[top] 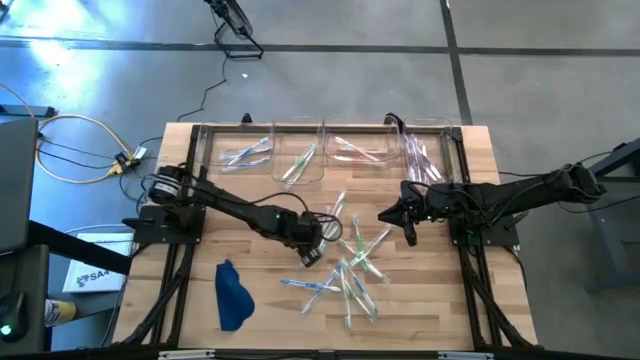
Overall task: Pick & Place Toothbrushes
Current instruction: Put the purple toothbrush into the right transparent bin
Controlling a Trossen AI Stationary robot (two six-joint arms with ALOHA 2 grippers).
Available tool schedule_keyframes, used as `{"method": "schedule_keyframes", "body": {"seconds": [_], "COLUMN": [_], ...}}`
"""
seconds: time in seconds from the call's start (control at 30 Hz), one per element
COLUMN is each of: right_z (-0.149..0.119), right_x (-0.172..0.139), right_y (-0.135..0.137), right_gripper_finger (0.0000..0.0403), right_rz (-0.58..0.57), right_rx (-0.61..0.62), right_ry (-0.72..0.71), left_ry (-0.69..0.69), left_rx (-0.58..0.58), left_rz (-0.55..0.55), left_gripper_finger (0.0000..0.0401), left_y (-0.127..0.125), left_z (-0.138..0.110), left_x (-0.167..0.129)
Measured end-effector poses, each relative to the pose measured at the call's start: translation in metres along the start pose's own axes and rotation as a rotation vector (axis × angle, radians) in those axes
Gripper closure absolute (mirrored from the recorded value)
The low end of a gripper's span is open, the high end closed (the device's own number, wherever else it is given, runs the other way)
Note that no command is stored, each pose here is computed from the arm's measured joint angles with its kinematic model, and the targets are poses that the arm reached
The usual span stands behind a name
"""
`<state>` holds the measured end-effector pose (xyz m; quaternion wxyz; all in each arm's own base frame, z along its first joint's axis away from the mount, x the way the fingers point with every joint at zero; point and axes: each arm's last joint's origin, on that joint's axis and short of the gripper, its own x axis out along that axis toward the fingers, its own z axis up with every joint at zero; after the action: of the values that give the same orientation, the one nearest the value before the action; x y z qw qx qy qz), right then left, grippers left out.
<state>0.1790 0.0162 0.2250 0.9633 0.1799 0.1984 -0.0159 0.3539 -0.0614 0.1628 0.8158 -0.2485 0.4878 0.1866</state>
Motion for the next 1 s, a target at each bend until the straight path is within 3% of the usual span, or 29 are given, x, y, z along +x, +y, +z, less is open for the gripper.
{"method": "schedule_keyframes", "body": {"seconds": [0.27,0.57,1.0], "right_z": [-0.001,-0.003,-0.003], "right_x": [0.0,0.0,0.0], "right_y": [0.0,-0.001,-0.001], "right_gripper_finger": [0.0371,0.0371,0.0371], "right_rz": [-0.004,-0.011,-0.011], "right_rx": [0.0,0.025,0.022], "right_ry": [0.01,0.026,0.026], "left_ry": [-0.005,0.008,0.009], "left_rx": [-0.003,0.0,0.052], "left_rz": [-0.04,-0.041,-0.024], "left_gripper_finger": [0.0256,0.0261,0.0386], "left_y": [-0.005,-0.005,0.001], "left_z": [0.0,-0.001,0.003], "left_x": [0.019,0.02,0.015]}}
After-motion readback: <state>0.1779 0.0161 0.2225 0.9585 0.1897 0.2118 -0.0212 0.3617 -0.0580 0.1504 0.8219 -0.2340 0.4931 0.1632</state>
